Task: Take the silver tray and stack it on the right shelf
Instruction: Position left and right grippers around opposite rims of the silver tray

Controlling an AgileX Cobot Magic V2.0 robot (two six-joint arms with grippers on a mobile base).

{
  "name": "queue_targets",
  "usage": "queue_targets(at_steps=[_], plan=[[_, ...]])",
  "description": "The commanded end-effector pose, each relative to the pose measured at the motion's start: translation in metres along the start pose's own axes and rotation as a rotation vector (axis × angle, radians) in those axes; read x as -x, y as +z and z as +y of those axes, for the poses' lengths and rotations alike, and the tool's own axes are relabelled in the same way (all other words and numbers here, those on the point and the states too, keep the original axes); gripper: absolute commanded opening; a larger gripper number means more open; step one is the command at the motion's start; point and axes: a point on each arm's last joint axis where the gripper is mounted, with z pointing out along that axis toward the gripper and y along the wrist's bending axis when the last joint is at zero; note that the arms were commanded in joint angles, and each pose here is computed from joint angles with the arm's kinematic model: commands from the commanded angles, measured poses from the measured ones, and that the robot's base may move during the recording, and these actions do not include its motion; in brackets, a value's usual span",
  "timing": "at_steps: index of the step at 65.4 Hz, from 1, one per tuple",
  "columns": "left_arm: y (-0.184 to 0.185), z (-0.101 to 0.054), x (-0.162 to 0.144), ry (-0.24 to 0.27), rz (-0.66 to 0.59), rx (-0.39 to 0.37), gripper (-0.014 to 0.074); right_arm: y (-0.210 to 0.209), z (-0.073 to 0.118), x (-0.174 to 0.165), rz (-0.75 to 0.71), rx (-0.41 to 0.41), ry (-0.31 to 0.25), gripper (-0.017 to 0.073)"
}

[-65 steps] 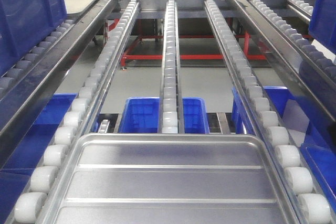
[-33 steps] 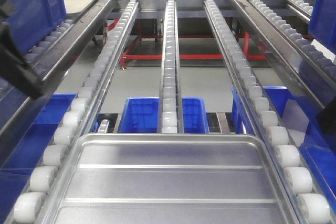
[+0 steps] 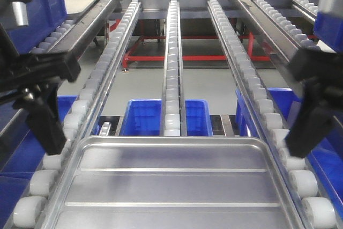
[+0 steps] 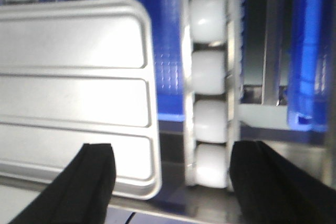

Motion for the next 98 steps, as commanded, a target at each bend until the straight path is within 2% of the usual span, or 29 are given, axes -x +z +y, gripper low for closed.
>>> queue_targets(at_steps=[1, 10, 15, 22, 36, 49, 73, 98], plan=[[-0.01, -0.011, 0.007, -0.001, -0.075, 0.016, 0.0316, -0.001, 0.018, 0.008, -0.037, 0.036, 0.033, 0.0561], [0.0, -0.018, 0.011, -0.004, -0.054, 0.026, 0.0316, 0.011, 0.029, 0.015, -0.038, -0.039, -0.028, 0.0561], [0.005, -0.021, 0.015, -0.006, -0.051, 0.023, 0.0316, 0.016, 0.033, 0.022, -0.047, -0.085, -0.022, 0.0561], [0.011, -0.024, 0.018, -0.005, -0.053, 0.019, 0.0316, 0.024, 0.035, 0.026, -0.047, -0.141, -0.047, 0.0561], [0.021, -0.025, 0.019, -0.003, -0.024, 0.041, 0.0316, 0.031, 0.037, 0.027, -0.053, -0.133, -0.051, 0.0561], [0.03, -0.025, 0.018, -0.003, -0.003, 0.055, 0.0316, 0.035, 0.034, 0.025, -0.025, -0.161, -0.036, 0.0561], [0.033, -0.025, 0.018, -0.012, 0.011, 0.056, 0.0316, 0.041, 0.035, 0.026, -0.028, -0.152, -0.036, 0.0561], [0.033, -0.034, 0.011, 0.019, 0.02, 0.045, 0.0263, 0.041, 0.034, 0.023, 0.002, -0.166, -0.013, 0.0561]])
